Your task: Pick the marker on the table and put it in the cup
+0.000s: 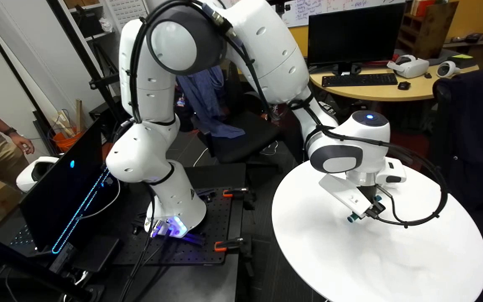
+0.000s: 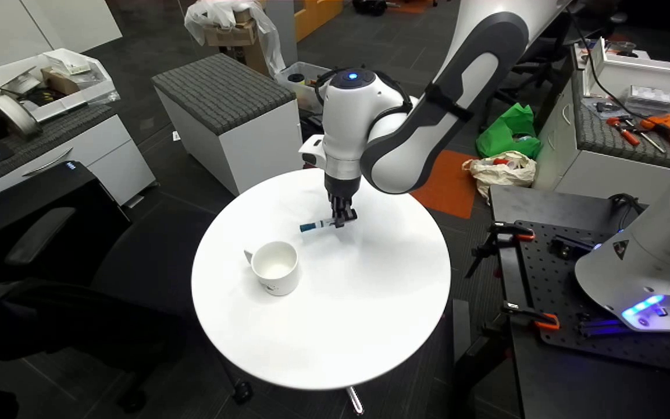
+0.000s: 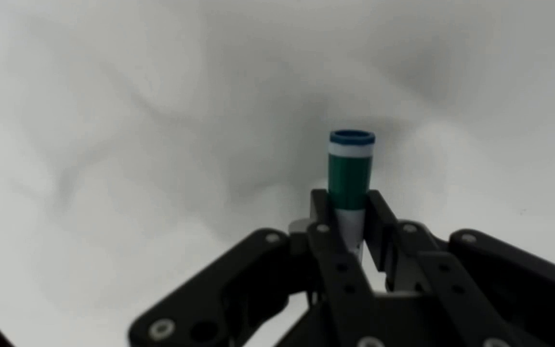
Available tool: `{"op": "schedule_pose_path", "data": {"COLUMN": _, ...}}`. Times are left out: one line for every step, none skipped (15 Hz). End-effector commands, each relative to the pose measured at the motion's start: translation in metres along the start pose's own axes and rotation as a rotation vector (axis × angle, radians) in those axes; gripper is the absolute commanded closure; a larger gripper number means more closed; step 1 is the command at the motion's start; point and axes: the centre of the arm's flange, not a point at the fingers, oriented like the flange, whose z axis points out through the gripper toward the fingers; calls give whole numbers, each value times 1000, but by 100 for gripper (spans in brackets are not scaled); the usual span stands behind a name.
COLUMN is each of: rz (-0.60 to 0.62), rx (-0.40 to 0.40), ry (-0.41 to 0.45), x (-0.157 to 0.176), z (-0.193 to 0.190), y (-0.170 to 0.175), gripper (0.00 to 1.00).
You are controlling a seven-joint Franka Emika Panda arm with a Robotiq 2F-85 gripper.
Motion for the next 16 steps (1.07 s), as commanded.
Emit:
{"op": "schedule_pose_path", "data": {"rz": 32, "rx": -84, "ry": 15, "x": 9, "z": -29, "y": -3, "gripper": 95}}
{"op": "schedule_pose_path", "data": {"rz": 41, "rx": -114, "ry": 12, "x": 13, "z": -35, "y": -2, "gripper": 95}}
{"op": "schedule_pose_path", "data": {"rz": 46, "rx": -147, "ry": 4, "x": 17, "z": -39, "y": -3, "gripper": 95}}
{"op": "schedule_pose_path", "data": {"rz": 46, "rx": -173, "ry": -6, "x": 21, "z": -43, "y": -3, "gripper": 95}}
{"op": "schedule_pose_path", "data": {"rz": 47, "rx": -204, "ry": -17, "x": 26, "z": -47, "y": -4, "gripper": 95}}
{"op": "schedule_pose_path", "data": {"rz": 42, "rx": -233, "ry": -23, "x": 32, "z": -50, "y": -6, "gripper": 95}}
{"op": "schedule_pose_path", "data": {"rz": 36, "rx": -257, "ry": -30, "x": 37, "z": -53, "y": -9, "gripper": 95}}
{"op": "schedule_pose_path", "data": {"rz": 29, "rx": -280, "ry": -34, "x": 43, "z": -55, "y": -11, "gripper": 95}}
{"op": "schedule_pose_path", "data": {"rz": 23, "rx": -302, "ry": -38, "x": 50, "z": -57, "y": -15, "gripper": 95}}
{"op": "schedule_pose_path", "data": {"rz": 13, "rx": -320, "ry": -42, "x": 56, "z": -59, "y": -20, "gripper": 95}}
{"op": "schedule_pose_path", "data": {"rz": 5, "rx": -336, "ry": -46, "x": 63, "z": -61, "y": -24, "gripper": 95}}
{"op": "schedule_pose_path", "data": {"rz": -1, "rx": -353, "ry": -47, "x": 68, "z": -63, "y": -28, "gripper": 95}}
{"op": "schedule_pose_path", "data": {"rz": -6, "rx": -371, "ry": -48, "x": 74, "z": -65, "y": -30, "gripper": 95}}
{"op": "schedule_pose_path", "data": {"rz": -12, "rx": -379, "ry": -50, "x": 78, "z": -69, "y": -33, "gripper": 95}}
{"op": "schedule_pose_path", "data": {"rz": -19, "rx": -394, "ry": -56, "x": 81, "z": -72, "y": -34, "gripper": 95}}
{"op": "schedule_pose_path", "data": {"rz": -27, "rx": -409, "ry": -65, "x": 85, "z": -76, "y": -35, "gripper": 95}}
